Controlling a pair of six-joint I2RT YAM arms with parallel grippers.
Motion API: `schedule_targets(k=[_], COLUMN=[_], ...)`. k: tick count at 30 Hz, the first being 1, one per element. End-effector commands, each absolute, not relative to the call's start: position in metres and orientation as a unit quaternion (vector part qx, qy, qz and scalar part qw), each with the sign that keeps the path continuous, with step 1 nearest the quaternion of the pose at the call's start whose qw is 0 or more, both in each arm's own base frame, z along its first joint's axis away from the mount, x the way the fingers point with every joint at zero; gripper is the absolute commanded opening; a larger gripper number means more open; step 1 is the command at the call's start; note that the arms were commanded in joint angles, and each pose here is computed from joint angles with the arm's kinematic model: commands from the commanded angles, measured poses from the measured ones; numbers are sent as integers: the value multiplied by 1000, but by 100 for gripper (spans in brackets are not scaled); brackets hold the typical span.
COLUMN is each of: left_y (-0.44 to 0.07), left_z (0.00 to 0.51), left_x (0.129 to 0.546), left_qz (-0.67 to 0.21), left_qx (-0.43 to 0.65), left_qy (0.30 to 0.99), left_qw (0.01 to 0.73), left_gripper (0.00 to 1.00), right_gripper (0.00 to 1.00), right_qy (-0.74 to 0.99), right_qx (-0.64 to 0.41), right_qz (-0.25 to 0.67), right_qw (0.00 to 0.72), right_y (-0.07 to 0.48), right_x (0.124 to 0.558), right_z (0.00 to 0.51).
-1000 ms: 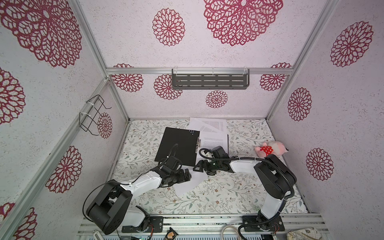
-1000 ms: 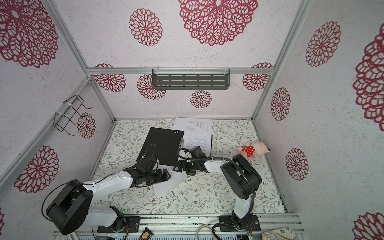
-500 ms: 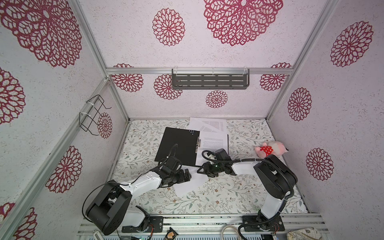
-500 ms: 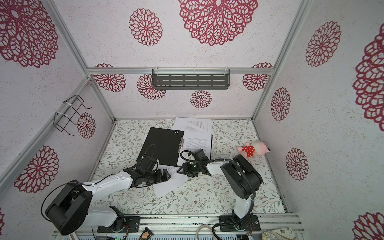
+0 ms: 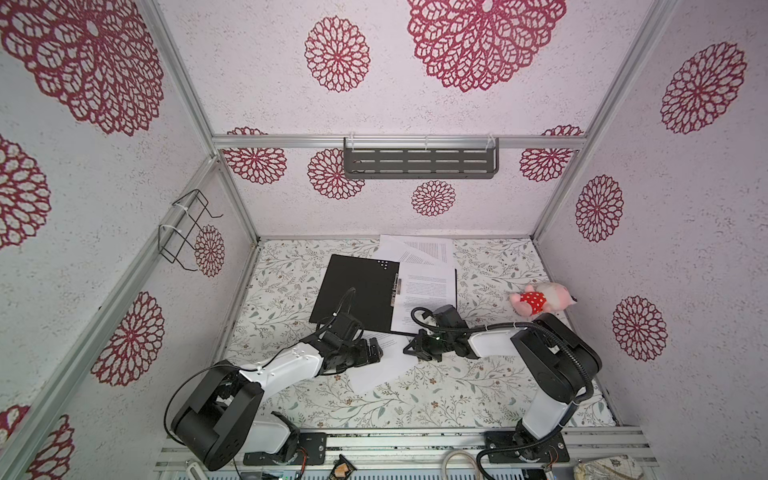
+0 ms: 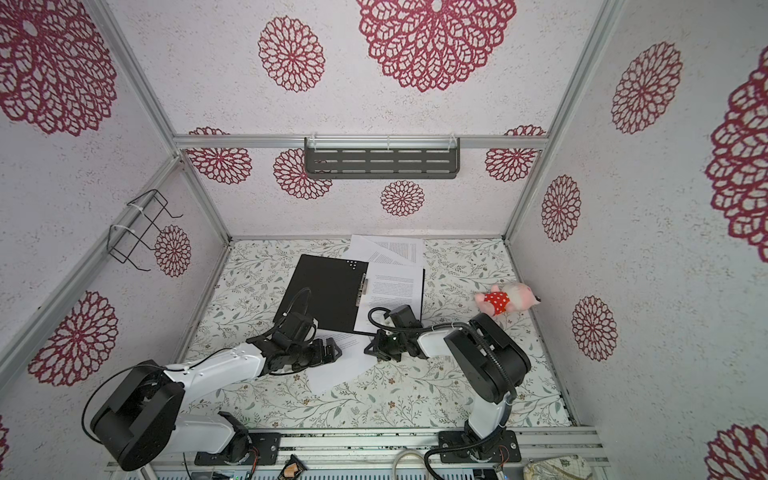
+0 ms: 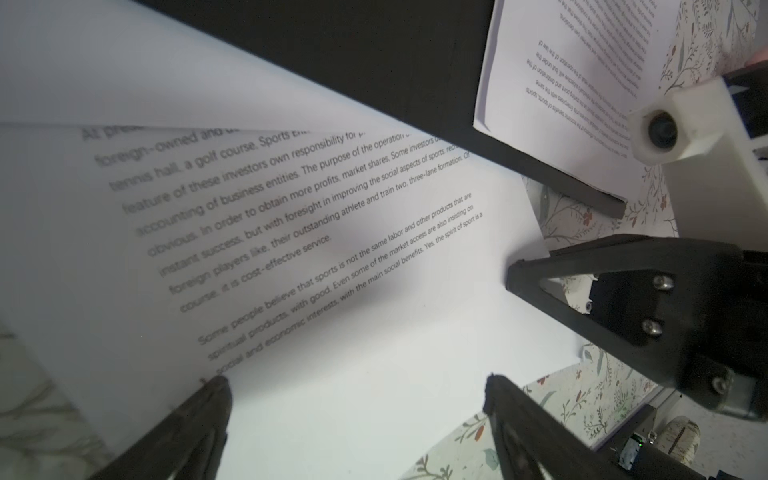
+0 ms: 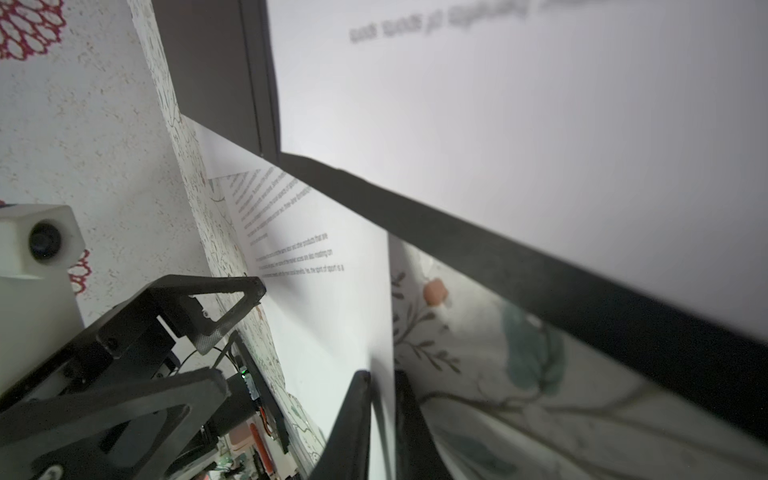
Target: Put the files into the folder
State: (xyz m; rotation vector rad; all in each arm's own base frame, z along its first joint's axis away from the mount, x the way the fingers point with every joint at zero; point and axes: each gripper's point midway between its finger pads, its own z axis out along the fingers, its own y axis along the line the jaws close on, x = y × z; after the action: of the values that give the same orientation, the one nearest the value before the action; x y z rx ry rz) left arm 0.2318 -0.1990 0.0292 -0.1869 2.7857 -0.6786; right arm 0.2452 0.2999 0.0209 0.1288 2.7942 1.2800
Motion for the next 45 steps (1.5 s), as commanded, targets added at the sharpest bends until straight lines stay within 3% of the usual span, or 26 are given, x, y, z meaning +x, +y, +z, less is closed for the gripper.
schedule_targets(k=[1,2,5,11,18,24,37,45], left_y=[-165,-167,-173,-169,-137,-116,-104,-104], left_z=[-6,-1,25,125,200,214,195,196], left_x=[187,189,207,253,269,268,266,276], left_qz=[-151,-155,-171,-167,-133,-120,-112,-106], left_qx=[-73,-70,-65,-19,-16,-29,-34,-24], left_qy=[985,984,980,959,934,928,932,934], left_qw=[45,48,84,229,330,352,342,340], left_gripper=[99,98,99,99,99,99,98,99], right_gripper=[5,0,0,0,0,0,0,0], right_qy=[934,932,926,923,916,906,855,831], right_qx=[105,107,114,104,112,112,128,94], right_qz=[341,347,361,369,379,394,462,477], right_qw=[2,1,8,39,67,106,196,271], right_y=[269,271,273,272,262,254,255,248], right_x=[226,227,226,218,206,206,220,271], right_z=[-16,-15,-6,28,67,112,232,321])
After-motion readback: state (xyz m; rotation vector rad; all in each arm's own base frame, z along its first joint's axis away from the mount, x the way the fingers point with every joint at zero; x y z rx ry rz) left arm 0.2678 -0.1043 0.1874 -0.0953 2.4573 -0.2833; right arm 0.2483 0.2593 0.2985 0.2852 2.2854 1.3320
